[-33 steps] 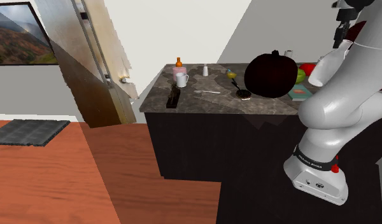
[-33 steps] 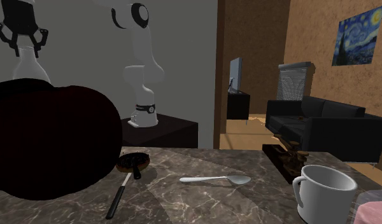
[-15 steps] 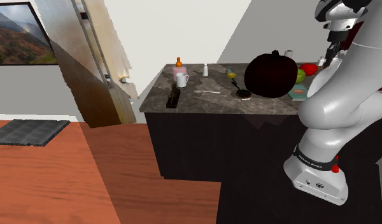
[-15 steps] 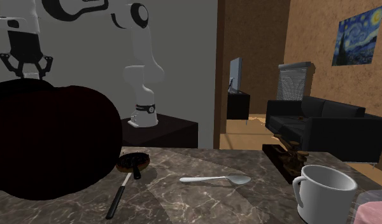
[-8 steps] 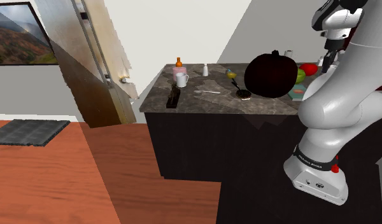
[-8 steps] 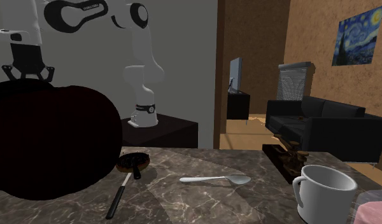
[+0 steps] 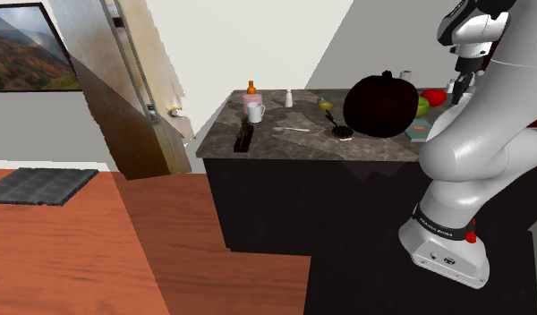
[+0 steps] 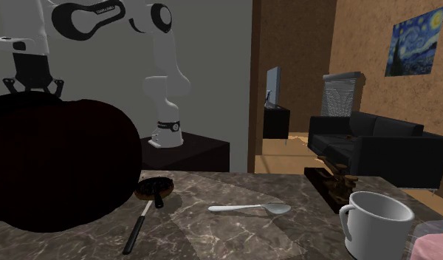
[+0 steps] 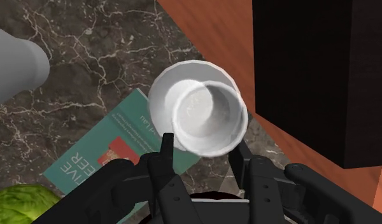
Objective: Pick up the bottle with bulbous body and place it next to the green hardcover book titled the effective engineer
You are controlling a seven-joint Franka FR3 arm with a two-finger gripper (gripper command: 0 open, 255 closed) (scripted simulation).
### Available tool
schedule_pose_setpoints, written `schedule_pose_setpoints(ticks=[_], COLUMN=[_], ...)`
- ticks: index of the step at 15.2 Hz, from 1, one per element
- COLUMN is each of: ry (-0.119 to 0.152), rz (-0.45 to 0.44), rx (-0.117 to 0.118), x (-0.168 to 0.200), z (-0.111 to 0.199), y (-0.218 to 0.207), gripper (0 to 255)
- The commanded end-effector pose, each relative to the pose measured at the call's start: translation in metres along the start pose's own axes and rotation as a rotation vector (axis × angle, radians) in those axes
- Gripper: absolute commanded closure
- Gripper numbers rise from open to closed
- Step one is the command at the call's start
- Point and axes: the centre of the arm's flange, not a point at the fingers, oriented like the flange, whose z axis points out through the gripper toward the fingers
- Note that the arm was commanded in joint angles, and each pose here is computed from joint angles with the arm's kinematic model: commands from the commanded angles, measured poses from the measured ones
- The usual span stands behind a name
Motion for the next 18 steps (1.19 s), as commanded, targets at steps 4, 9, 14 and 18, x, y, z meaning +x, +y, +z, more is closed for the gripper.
schedule_pose_setpoints(ticks=[4,9,14,18], ry=[0.000,0.000,0.000,0.000], rz=[0.000,0.000,0.000,0.000], rx=[0.000,0.000,0.000,0.000], x=[0.000,0.000,0.000,0.000], z=[0.000,-0.040,-0.050,-0.050], y=[0.000,0.000,0.000,0.000], gripper=[0,0,0,0])
